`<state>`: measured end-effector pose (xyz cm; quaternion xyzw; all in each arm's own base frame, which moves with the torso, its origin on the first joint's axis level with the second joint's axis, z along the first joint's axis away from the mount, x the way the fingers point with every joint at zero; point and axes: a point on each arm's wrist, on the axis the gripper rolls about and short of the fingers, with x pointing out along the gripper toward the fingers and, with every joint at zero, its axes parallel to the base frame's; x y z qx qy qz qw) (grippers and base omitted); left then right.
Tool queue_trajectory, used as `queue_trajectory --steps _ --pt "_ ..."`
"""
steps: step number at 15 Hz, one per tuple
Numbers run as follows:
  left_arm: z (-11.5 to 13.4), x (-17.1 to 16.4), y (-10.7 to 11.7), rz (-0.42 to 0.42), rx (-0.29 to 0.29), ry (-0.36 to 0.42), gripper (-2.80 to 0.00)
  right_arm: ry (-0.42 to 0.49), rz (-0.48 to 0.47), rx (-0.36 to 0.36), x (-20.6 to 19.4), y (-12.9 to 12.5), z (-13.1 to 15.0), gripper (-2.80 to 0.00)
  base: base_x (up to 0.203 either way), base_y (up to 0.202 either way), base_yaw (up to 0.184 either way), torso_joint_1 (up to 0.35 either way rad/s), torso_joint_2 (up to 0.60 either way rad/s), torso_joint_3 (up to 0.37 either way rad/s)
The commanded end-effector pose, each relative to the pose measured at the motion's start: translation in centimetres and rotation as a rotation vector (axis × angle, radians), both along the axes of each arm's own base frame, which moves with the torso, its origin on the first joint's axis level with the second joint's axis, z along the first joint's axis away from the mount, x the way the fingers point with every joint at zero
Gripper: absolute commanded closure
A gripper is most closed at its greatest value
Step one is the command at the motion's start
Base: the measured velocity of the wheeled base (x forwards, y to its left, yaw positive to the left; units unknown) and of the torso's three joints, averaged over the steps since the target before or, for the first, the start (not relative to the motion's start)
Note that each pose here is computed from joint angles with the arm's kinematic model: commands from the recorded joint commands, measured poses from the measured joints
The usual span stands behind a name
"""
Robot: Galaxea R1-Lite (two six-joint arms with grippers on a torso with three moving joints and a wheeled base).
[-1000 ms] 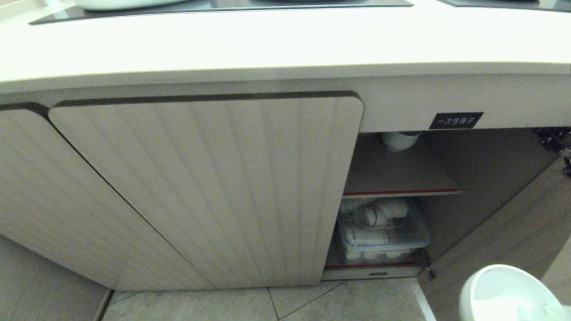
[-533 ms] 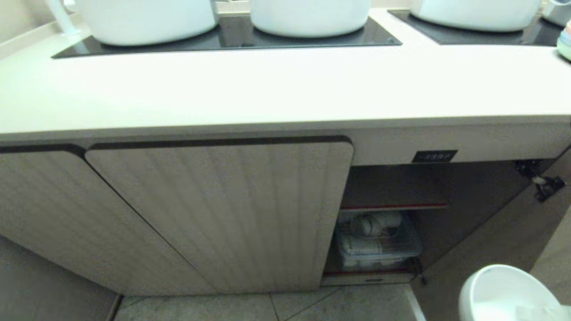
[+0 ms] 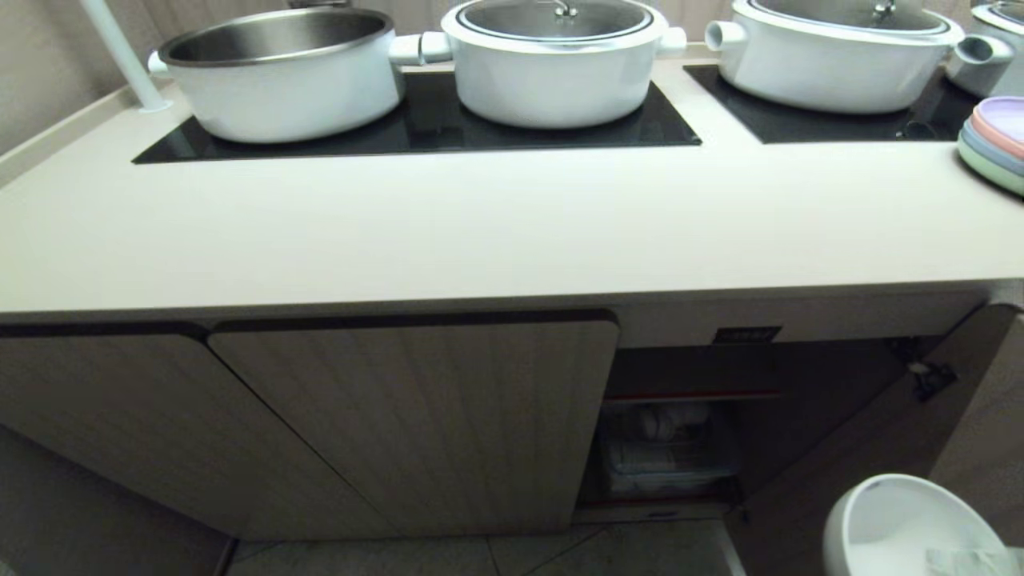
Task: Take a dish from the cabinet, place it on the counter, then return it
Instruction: Place it on the table
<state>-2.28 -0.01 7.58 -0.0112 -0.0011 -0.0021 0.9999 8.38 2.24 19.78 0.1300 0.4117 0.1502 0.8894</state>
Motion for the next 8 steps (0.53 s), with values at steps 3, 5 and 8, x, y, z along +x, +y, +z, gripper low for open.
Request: queue_trajectory --steps 3,5,8 --pt "0.0 0.0 0.0 0.0 -0.001 -0.001 0.0 0.014 0.0 0.0 0.17 0.04 -0.11 0.0 0.0 0.0 0.0 0.251 -0.55 -0.286" --pt "0.0 0.0 0.0 0.0 -0.001 -0.001 0.0 0.012 0.0 0.0 0.24 0.05 -0.11 0.0 0.0 0.0 0.0 0.263 -0.56 -0.299" --pt "0.02 0.0 0.0 0.0 -0.001 -0.002 0.0 0.014 0.0 0.002 0.27 0.06 -0.12 0.0 0.0 0.0 0.0 0.274 -0.59 -0.31"
